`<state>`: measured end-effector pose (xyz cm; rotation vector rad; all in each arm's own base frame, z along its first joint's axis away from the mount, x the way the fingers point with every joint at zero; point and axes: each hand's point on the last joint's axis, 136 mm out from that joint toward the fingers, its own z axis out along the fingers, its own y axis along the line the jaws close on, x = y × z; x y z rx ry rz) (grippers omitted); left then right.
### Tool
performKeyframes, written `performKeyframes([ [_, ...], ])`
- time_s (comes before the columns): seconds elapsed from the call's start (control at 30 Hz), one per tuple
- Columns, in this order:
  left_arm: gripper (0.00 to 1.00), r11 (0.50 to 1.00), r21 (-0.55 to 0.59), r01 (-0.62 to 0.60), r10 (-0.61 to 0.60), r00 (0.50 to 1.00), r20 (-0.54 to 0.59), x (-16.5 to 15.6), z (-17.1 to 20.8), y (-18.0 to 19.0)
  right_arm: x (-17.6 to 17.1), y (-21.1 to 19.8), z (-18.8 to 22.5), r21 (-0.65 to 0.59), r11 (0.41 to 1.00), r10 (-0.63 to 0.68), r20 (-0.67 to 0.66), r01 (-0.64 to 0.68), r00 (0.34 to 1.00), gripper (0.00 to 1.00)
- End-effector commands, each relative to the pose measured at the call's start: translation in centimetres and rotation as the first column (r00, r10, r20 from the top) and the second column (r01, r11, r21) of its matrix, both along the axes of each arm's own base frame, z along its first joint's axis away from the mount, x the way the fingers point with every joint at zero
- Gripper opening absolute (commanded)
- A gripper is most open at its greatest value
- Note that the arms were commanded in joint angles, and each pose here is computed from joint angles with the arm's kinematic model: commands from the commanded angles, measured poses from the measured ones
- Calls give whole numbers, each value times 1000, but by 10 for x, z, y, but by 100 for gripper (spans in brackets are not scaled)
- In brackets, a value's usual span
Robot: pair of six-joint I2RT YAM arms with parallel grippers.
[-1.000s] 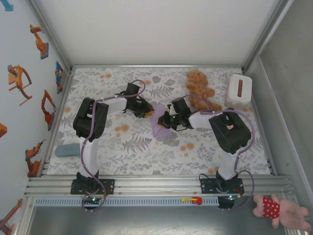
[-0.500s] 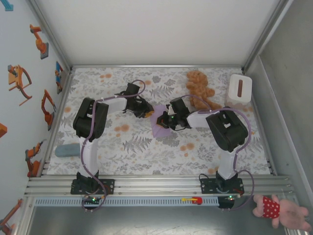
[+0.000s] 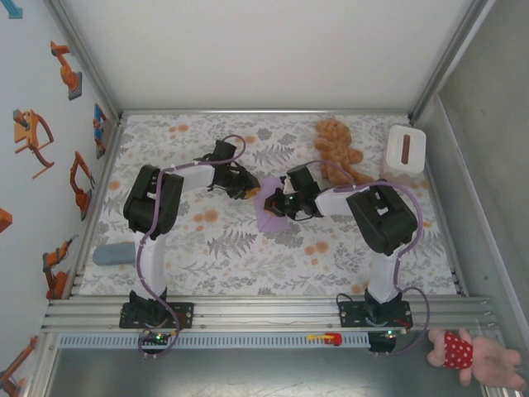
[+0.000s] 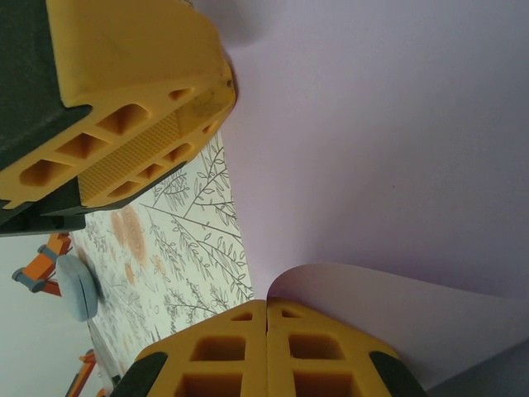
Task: Fold a paper plane with a square sheet of paper (pick it up from the middle)
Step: Fold the triangle a second time at the center of the table.
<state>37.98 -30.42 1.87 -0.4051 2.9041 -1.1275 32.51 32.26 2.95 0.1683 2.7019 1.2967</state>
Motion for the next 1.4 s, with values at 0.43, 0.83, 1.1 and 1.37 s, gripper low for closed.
performKeyframes([
  [0.43,23,997,74,30,-22,994,-107,-26,-34,7,5,9,-1,16,1000,7,6,-7,1000,0],
  [0.83,23,997,75,31,-23,994,-106,-27,-34,7,2,6,-8,-10,1000,6,-11,-6,1000,0],
  [1.1,23,997,73,33,-26,994,-103,-27,-33,7,0,3,-11,-35,999,14,-15,-15,1000,0],
  [1.37,23,997,68,31,-25,995,-93,-25,-29,5,-1,2,-16,-44,999,16,-33,-17,999,0],
])
